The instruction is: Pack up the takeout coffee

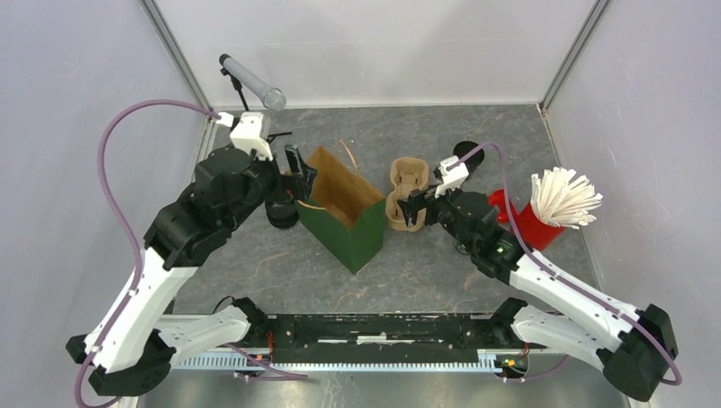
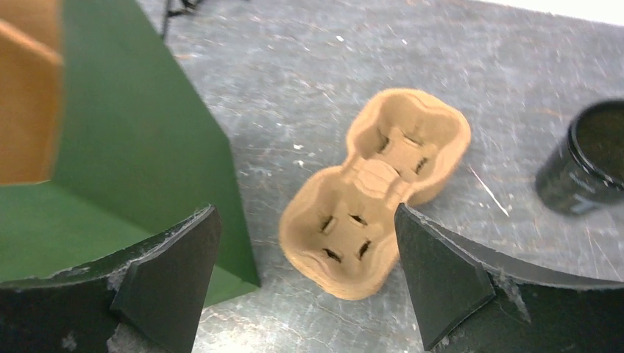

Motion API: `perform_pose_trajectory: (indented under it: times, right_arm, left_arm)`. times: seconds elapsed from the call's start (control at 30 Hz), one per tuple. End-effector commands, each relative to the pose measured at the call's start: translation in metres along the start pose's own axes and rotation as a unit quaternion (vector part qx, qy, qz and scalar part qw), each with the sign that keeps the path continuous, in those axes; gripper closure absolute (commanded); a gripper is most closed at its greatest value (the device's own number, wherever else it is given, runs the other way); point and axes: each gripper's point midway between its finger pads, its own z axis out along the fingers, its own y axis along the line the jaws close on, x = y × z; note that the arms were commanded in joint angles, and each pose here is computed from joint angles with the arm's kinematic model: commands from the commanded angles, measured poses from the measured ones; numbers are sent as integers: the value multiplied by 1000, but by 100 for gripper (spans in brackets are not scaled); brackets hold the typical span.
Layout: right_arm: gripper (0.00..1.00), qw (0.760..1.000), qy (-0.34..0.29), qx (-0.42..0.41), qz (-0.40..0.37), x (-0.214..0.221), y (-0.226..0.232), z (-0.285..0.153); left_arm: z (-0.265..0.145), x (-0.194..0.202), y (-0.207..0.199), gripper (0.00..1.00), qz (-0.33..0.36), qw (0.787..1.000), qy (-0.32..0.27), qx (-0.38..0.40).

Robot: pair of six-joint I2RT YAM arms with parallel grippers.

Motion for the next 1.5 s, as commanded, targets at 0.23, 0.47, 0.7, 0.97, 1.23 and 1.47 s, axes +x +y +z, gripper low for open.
perform_pose_trajectory:
  times: [0.23, 0.47, 0.7, 0.97, 1.23, 1.47]
  right_arm:
    - [27, 993, 24, 112, 16, 1, -35, 42]
    - [40, 990, 63, 122, 40, 28, -52, 71]
    - [44, 985, 108, 133, 24, 48, -69, 90]
    - [45, 983, 123, 132, 18, 40, -69, 112]
    - [46, 981, 119, 146, 42, 40, -70, 104]
    - [43, 976, 120, 174, 48, 30, -77, 88]
  left_arm:
    - [-14, 53, 32, 13, -19, 998, 35, -41]
    - [-3, 61, 24, 30, -33, 999, 23, -12]
    - [-1, 70, 0, 64, -26, 996, -17, 83]
    - [14, 56, -27, 77, 16, 991, -10, 134]
    - [18, 78, -22, 41, -112, 989, 35, 94]
    - [-16, 82, -14, 13, -181, 974, 136, 23]
